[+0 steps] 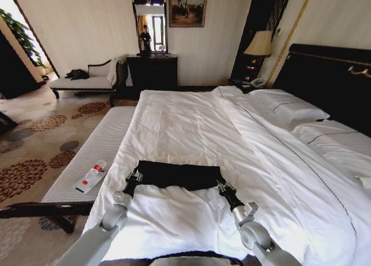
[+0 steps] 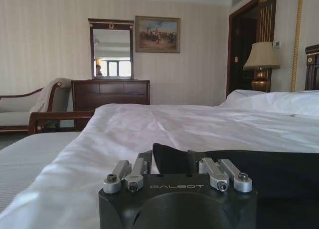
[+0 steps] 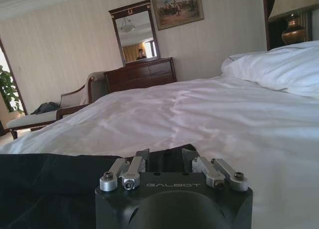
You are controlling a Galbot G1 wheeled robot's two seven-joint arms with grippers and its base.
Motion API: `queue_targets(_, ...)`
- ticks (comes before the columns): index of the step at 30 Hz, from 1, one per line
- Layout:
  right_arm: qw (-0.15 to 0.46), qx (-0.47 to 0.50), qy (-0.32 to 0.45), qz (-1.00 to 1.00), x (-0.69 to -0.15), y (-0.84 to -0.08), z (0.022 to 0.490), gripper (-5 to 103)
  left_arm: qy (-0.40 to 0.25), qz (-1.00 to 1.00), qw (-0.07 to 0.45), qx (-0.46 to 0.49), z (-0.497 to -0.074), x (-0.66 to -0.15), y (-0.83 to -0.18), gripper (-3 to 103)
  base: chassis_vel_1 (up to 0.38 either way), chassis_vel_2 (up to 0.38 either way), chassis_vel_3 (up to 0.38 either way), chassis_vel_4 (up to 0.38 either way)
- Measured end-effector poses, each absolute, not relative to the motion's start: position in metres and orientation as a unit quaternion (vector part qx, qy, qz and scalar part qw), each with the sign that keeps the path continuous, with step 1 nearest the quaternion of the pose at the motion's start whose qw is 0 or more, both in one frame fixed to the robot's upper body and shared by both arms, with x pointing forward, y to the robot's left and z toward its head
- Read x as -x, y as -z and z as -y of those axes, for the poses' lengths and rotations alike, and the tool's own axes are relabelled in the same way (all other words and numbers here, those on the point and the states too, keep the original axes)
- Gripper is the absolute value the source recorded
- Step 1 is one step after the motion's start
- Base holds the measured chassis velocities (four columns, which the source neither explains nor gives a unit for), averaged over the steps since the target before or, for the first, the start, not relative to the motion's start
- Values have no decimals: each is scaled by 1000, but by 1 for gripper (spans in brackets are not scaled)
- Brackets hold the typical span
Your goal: Fold the clothes on the bed.
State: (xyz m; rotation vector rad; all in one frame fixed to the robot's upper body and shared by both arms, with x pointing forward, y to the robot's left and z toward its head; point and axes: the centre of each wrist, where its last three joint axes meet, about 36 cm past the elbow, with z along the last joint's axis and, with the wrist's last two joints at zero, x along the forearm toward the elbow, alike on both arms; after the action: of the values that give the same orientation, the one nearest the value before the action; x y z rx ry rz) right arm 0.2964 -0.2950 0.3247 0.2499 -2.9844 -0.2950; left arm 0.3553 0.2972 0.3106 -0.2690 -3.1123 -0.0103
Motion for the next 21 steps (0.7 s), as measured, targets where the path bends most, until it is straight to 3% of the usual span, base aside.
queue_targets(3, 60, -62, 98, 991, -289, -340, 315, 51, 25, 998, 5, 64, -320, -333, -321, 57, 0, 0, 0, 0)
queue_targets(5, 58, -58, 98, 992, -289, -343, 320, 51, 31, 998, 4, 62, -326, -326, -324, 62, 0, 0, 0, 0)
queue_targets(6, 52, -53, 96, 993, -293, -350, 328, 62, 39, 998, 3, 58, -332, -317, -329, 68, 0, 0, 0, 0)
queue_targets(7, 46, -51, 92, 993, -298, -355, 334, 62, 42, 998, 4, 57, -334, -308, -331, 73, 0, 0, 0, 0)
queue_targets(9, 31, -54, 82, 995, -315, -365, 344, 73, 37, 998, 9, 51, -333, -291, -336, 78, 0, 0, 0, 0)
queue_targets(10, 31, -54, 82, 995, -315, -365, 344, 73, 37, 998, 9, 51, -333, -291, -336, 78, 0, 0, 0, 0)
queue_targets(11, 23, -57, 75, 995, -326, -370, 349, 73, 32, 998, 14, 49, -331, -280, -338, 84, 0, 0, 0, 0)
queue_targets(12, 15, -63, 67, 996, -341, -375, 353, 84, 27, 998, 23, 51, -327, -264, -339, 89, 0, 0, 0, 0)
queue_targets(14, 2, -76, 46, 996, -364, -382, 362, 90, 30, 997, 39, 59, -319, -239, -340, 97, 0, 0, 0, 0)
queue_targets(18, -17, -98, 0, 995, -396, -391, 379, 100, 48, 994, 51, 81, -308, -215, -343, 100, 0, 0, 0, 0)
queue_targets(21, -32, -119, -57, 991, -412, -387, 390, 100, 54, 993, 52, 91, -304, -202, -346, 100, 0, 0, 0, 0)
